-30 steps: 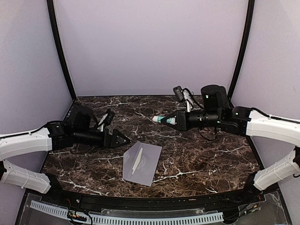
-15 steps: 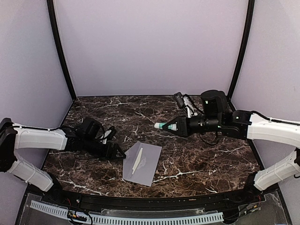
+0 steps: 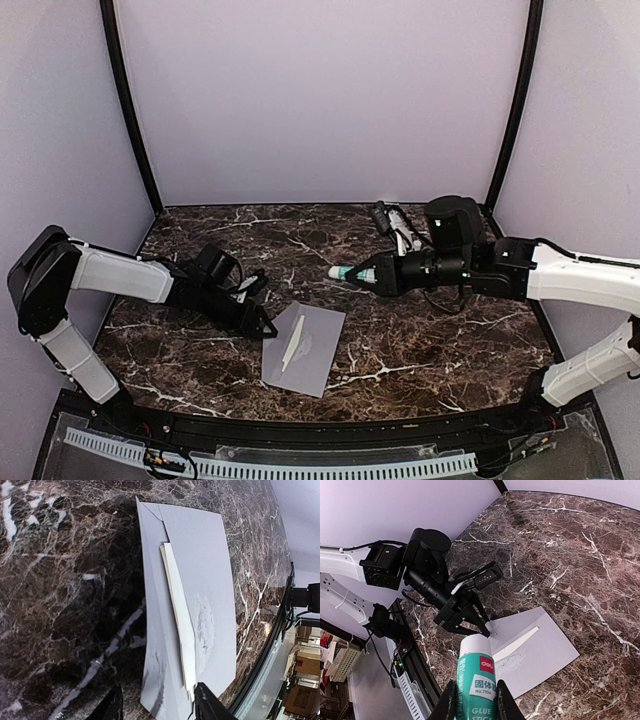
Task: Place the letter into the envelope and seal it
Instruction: Paint the envelope at the center of the board.
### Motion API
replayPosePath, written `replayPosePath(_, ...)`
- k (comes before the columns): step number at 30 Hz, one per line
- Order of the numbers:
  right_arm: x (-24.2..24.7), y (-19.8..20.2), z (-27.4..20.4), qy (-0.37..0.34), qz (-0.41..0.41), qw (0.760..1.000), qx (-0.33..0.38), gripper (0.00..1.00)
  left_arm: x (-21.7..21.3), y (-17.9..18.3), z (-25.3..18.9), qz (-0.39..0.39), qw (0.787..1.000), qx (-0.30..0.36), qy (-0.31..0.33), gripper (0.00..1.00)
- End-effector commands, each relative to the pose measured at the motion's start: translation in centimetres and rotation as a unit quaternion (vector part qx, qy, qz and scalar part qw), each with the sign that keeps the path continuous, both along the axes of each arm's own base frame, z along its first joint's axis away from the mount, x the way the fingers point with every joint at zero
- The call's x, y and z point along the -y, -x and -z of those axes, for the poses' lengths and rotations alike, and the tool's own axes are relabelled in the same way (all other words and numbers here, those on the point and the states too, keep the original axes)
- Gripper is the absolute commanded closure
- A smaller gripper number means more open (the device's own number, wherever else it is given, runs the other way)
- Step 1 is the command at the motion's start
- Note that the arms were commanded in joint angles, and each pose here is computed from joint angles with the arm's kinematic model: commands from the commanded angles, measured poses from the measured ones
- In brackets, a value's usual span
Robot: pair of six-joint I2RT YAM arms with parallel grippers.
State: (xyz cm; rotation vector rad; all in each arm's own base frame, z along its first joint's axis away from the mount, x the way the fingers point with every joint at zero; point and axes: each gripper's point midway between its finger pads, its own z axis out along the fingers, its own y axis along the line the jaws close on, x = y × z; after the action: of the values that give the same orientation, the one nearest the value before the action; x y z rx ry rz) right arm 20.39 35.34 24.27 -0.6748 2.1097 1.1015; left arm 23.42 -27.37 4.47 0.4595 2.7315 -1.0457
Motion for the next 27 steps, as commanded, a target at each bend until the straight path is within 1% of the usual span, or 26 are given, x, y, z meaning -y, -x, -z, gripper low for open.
replayPosePath(1, -0.3, 0.0, 0.2, 0.005, 0.004, 1.0, 0.004, 0.95, 0.9, -0.2, -0.5, 0.02, 1.0, 0.003, 0.023, 0.59)
replayPosePath(2, -0.3, 0.0, 0.4, 0.01, 0.005, 1.0, 0.003, 0.95, 0.9, -0.2, -0.3, 0.021, 1.0, 0.0, 0.023, 0.6)
replayPosePath(4, -0.3, 0.0, 0.9, 0.019, 0.005, 1.0, 0.0, 0.95, 0.8, -0.3, 0.1, 0.019, 1.0, -0.004, 0.016, 0.67)
replayPosePath(5, -0.3, 0.1, 1.1, 0.022, 0.005, 1.0, -0.001, 0.95, 0.7, -0.2, 0.4, 0.02, 1.0, -0.006, 0.011, 0.72)
replayPosePath(6, -0.3, 0.2, 1.2, 0.024, 0.004, 1.0, -0.003, 0.95, 0.7, -0.3, 0.6, 0.021, 1.0, -0.007, 0.007, 0.74)
replayPosePath(7, -0.3, 0.3, 1.4, 0.028, 0.003, 1.0, -0.005, 0.95, 0.7, -0.3, 0.7, 0.022, 1.0, -0.009, 0.005, 0.79)
replayPosePath(8, -0.2, 0.3, 1.6, 0.031, 0.003, 1.0, -0.005, 0.95, 0.8, -0.5, 0.7, 0.024, 1.0, -0.007, 0.004, 0.81)
replayPosePath(11, -0.2, 0.6, 2.8, 0.051, 0.002, 0.999, -0.014, 0.95, 1.0, -0.9, 0.7, 0.032, 0.999, -0.003, -0.001, 0.95)
replayPosePath(13, -0.2, 0.9, 3.8, 0.067, 0.0, 0.998, -0.021, 0.96, 1.3, -1.3, 0.5, 0.043, 0.999, 0.005, -0.004, 1.0)
replayPosePath(15, -0.4, 1.3, 4.7, 0.082, -0.003, 0.996, -0.027, 0.96, 2.0, -2.2, -0.3, 0.059, 0.998, 0.018, -0.004, 1.0)
replayPosePath(20, -1.2, 2.2, 7.0, 0.104, -0.01, 0.993, -0.047, 0.97, 2.4, -2.5, -0.4, 0.099, 0.994, 0.035, -0.02, 1.0)
replayPosePath(24, -2.0, 2.5, 8.7, 0.121, -0.01, 0.991, -0.055, 0.97, 3.1, -1.4, -0.8, 0.123, 0.992, 0.036, -0.009, 1.0)
replayPosePath(27, -2.3, 2.1, 9.6, 0.132, -0.003, 0.989, -0.061, 0.97, 3.7, -0.4, -0.4, 0.145, 0.989, 0.036, -0.018, 1.0)
